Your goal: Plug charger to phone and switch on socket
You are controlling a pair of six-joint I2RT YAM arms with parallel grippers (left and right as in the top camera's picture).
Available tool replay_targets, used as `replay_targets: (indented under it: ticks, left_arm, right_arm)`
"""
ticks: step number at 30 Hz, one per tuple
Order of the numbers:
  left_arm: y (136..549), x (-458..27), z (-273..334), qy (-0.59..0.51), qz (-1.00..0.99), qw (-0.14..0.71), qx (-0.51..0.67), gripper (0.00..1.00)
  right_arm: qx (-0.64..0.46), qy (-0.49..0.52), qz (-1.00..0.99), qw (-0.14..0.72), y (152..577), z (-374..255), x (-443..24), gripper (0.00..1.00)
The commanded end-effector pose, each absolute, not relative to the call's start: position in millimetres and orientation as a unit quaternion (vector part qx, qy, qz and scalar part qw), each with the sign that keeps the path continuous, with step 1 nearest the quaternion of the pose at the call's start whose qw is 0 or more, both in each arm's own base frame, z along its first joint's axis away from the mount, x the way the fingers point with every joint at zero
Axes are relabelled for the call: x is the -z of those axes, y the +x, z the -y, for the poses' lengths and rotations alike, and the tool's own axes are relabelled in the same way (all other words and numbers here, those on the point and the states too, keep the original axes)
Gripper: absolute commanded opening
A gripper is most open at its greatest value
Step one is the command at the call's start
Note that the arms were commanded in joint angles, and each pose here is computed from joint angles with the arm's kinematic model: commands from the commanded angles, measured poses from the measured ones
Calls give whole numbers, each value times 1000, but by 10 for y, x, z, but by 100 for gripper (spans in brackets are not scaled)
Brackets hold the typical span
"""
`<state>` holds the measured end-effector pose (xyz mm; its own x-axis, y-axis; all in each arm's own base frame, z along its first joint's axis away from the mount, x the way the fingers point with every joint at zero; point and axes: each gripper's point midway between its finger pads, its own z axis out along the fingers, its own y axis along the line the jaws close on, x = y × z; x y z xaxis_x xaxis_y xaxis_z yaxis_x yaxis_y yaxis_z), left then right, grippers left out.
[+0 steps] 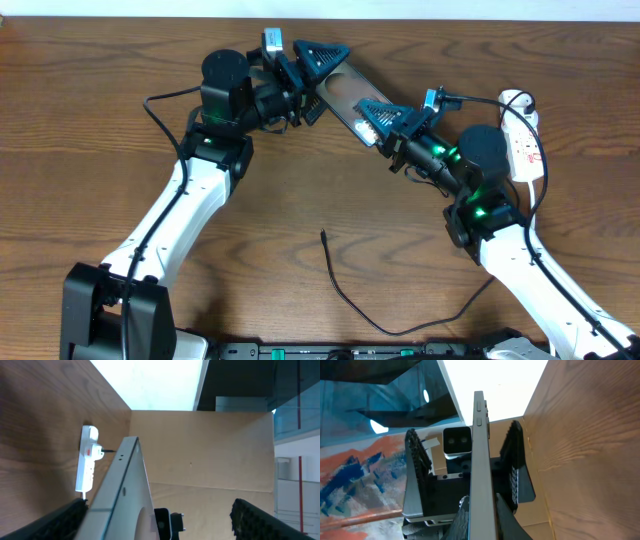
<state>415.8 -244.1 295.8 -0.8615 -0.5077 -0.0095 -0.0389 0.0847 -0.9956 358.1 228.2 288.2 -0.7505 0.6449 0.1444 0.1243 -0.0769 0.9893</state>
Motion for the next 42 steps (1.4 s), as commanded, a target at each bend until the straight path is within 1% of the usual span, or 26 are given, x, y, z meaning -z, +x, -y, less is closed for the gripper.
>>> replay_targets:
  ticks: [1, 4, 5, 7, 8, 11, 13, 14, 15, 20, 31, 32, 33, 34, 36, 37, 42]
  left_arm:
    - [4180, -3099, 2430, -179, -710, 203, 650, 82]
    - [4187, -3068, 2422, -185, -711, 202, 647, 78]
    - [4190, -3040, 2417, -190, -713, 200, 644, 71]
    - [4191, -3026, 2414, -191, -714, 199, 643, 65]
    - [4191, -3026, 2414, -191, -714, 199, 643, 59]
    - [4190, -3027, 2416, -191, -714, 199, 644, 47]
    - [4190, -3027, 2416, -191, -714, 199, 644, 42]
    - [4190, -3027, 2416, -191, -714, 199, 644, 37]
    - [4189, -3026, 2417, -191, -714, 199, 644, 27]
    - [4189, -3026, 2419, -191, -714, 199, 644, 8]
    - [4201, -3026, 2410, -194, -713, 202, 643, 7]
    - [4201, -3026, 2410, -194, -713, 202, 643, 7]
    - [4201, -3026, 2410, -194, -713, 202, 643, 7]
    - [4201, -3027, 2410, -194, -713, 202, 643, 7]
    - [4208, -3027, 2397, -195, -713, 203, 642, 7]
    - [4215, -3027, 2385, -196, -713, 204, 642, 7]
    - [4317, -3029, 2178, -212, -708, 216, 639, 7]
  right_arm:
    - [-682, 303, -636, 197, 3592, -2299, -2997, 1]
    - [-682, 302, -637, 195, 3581, -2318, -2996, 1]
    - [-682, 302, -637, 194, 3575, -2328, -2995, 1]
    - [-682, 301, -637, 194, 3572, -2332, -2995, 1]
    - [-682, 301, -637, 193, 3571, -2334, -2995, 1]
    - [-682, 301, -638, 193, 3569, -2335, -2995, 2]
    - [-683, 299, -638, 191, 3559, -2349, -2995, 2]
    - [-683, 298, -639, 190, 3553, -2358, -2995, 2]
    - [-684, 297, -639, 188, 3537, -2385, -2996, 2]
    - [-684, 295, -640, 186, 3518, -2416, -2996, 2]
    - [-685, 294, -641, 186, 3515, -2420, -2996, 2]
    - [-685, 293, -641, 185, 3512, -2422, -2995, 19]
    - [-685, 293, -641, 185, 3512, -2422, -2996, 40]
    - [-685, 293, -641, 185, 3512, -2422, -2995, 68]
    - [-685, 293, -641, 185, 3513, -2421, -2996, 96]
    - [-685, 293, -641, 186, 3515, -2417, -2996, 99]
    - [-680, 280, -647, 203, 3545, -2359, -2998, 99]
